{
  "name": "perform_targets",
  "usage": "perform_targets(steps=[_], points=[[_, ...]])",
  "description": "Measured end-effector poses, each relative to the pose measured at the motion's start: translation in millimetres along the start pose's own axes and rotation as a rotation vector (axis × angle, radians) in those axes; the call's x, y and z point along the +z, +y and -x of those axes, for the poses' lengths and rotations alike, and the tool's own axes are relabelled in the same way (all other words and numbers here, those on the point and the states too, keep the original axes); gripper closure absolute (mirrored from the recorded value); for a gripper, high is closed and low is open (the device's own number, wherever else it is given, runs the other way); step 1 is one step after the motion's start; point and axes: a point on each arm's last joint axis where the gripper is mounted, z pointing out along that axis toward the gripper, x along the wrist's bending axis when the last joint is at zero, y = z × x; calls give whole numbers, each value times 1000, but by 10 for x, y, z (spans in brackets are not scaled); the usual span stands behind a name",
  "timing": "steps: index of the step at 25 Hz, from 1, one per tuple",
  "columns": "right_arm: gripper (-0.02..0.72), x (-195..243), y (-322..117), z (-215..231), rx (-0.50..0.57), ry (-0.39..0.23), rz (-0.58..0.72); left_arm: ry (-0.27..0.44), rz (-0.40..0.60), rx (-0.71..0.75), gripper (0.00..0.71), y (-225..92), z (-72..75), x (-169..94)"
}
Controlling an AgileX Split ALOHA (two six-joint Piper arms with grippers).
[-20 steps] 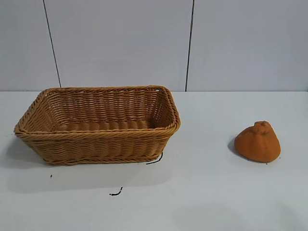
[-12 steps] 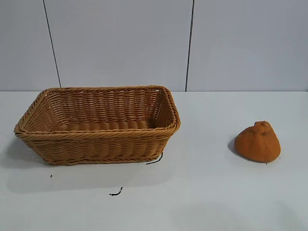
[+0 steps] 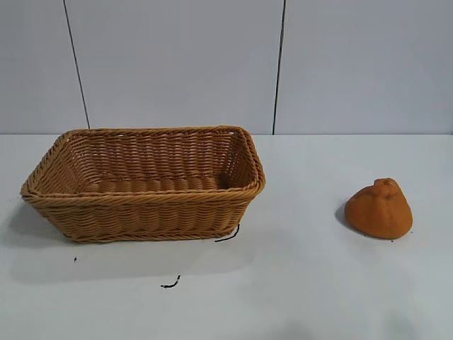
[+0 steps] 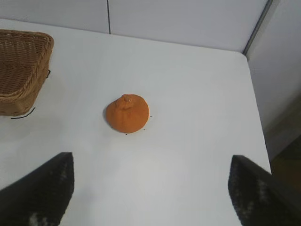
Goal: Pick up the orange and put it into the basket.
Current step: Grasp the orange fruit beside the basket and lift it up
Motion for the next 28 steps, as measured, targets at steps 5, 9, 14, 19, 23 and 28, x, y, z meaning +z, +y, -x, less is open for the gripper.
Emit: perform_targets(steps=[5,9,14,19,23,28], points=[[69,528,578,16,67,20,-190,0,0,0,71,0,0,0],[69,1056,912,19,98,35,-309,0,0,0,71,0,0,0],[69,1794,1131,25,108,45,-467,0,0,0,71,0,0,0],[69,2483,1079,7,118,57,-626,0,0,0,71,0,0,0],[69,2901,858,-129,91,75,-739,0,0,0,71,0,0,0],[69,3295,569,-266,69,87,-831,0,0,0,71,0,0,0]])
